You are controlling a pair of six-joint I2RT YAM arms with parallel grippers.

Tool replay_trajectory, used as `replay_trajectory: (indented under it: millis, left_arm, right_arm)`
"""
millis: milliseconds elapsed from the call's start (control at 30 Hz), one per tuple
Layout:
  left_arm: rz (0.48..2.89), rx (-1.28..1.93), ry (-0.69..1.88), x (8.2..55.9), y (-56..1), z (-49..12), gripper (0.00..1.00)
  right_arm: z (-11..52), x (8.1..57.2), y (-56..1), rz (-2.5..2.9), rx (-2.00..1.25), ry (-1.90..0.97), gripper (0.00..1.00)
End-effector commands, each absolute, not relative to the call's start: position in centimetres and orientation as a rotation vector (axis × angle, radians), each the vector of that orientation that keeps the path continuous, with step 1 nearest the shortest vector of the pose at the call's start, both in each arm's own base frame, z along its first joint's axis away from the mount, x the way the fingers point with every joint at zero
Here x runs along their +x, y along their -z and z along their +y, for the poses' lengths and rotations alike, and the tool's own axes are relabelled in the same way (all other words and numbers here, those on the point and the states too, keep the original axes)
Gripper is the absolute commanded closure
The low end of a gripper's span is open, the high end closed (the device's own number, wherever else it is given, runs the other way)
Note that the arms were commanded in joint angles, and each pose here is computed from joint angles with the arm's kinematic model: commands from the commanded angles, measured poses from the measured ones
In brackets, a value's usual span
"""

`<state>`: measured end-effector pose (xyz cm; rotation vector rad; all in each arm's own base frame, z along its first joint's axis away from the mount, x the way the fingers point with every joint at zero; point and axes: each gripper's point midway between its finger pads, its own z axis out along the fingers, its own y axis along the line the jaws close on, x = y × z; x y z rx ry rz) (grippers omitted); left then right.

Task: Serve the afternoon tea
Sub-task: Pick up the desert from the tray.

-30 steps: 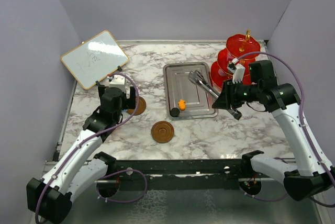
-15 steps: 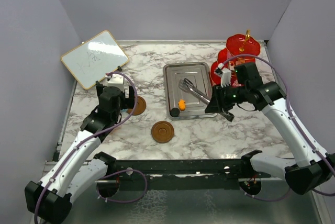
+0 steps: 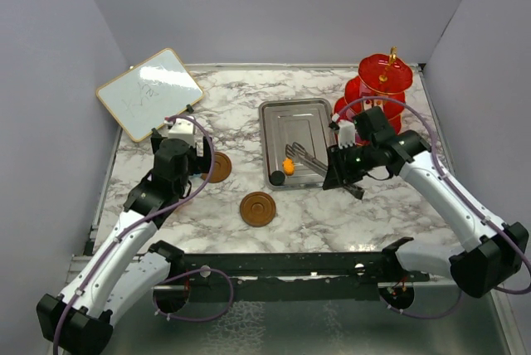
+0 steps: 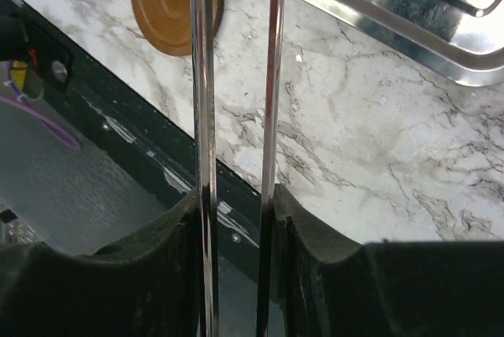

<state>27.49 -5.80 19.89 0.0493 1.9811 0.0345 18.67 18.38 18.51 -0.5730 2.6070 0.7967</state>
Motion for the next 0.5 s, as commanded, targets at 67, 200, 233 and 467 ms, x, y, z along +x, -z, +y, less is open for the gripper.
replay_trajectory:
  millis: [67,200,233,467]
  left_arm:
    - [1.939,0.041,0.003,27.2,-21.7,-5.9,0.01]
    - [1.939,0.042,-0.001,27.1,-21.6,-5.8,0.01]
    - [1.941,0.046,0.001,27.2,-21.6,-5.9,0.01]
    - [1.955,0.065,0.01,27.3,-21.3,-6.2,0.01]
  right_arm:
    - [18.2,19.2,-14.8,2.722,-0.584,-0.572,0.67]
    - [17.6,19.6,-13.9,2.75,-0.575,-0.485,0.67]
    - [17.5,19.7,-13.8,2.748,-0.578,-0.464,0.67]
    - [19.0,20.0,-13.4,2.752,-0.631,-0.483,0.67]
